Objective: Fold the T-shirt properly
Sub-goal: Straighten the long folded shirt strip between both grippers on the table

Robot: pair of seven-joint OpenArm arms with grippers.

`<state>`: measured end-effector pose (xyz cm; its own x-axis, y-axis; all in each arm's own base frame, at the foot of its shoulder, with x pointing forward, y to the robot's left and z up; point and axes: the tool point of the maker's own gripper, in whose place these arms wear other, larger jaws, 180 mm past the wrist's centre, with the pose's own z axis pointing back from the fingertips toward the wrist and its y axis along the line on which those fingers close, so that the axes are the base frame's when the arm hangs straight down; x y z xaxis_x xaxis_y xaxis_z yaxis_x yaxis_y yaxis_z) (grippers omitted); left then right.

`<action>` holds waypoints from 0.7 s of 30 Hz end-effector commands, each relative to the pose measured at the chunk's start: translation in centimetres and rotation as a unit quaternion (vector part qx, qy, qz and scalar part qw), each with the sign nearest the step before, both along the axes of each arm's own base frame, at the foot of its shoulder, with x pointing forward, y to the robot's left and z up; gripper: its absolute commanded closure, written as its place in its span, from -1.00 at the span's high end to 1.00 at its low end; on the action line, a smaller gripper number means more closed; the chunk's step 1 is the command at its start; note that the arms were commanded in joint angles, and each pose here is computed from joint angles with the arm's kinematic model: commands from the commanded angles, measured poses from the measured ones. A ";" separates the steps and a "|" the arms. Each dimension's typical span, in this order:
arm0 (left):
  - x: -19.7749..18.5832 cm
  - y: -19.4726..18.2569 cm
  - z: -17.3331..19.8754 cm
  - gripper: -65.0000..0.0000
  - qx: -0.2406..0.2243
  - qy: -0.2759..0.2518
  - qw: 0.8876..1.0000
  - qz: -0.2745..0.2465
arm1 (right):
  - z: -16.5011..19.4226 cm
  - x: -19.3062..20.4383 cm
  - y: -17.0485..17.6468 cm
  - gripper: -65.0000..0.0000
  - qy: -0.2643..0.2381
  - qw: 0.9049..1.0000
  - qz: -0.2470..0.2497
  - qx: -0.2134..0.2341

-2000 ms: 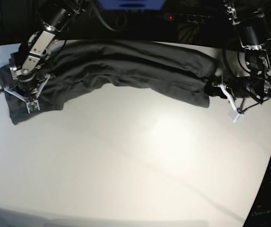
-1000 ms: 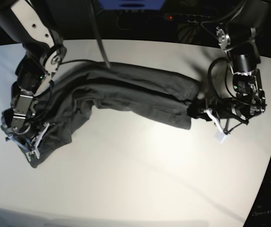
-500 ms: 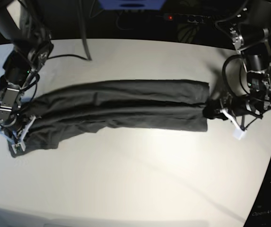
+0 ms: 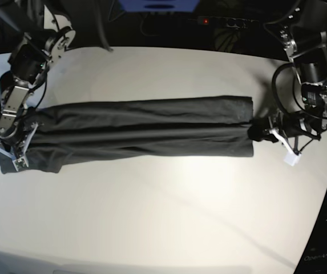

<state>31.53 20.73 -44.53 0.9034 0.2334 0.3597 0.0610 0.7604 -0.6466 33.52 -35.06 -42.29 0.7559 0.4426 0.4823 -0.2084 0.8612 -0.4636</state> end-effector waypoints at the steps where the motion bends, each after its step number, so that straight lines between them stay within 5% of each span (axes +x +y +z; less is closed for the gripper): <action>1: -2.2 0.7 -1.8 -0.89 0.039 0.055 0.997 -0.025 | 2.1 1.5 -0.7 -0.98 -0.031 0.999 0.000 -0.016; 11: -2.0 -1.2 -2.0 -0.89 0.023 0.054 0.998 -0.031 | 7.4 3.2 2.7 -0.98 -0.122 0.992 0.015 -0.038; 21: -2.0 -1.1 -1.9 -0.89 0.024 0.053 0.998 -0.031 | 9.2 -0.3 1.7 -0.98 -0.125 0.988 0.012 -0.091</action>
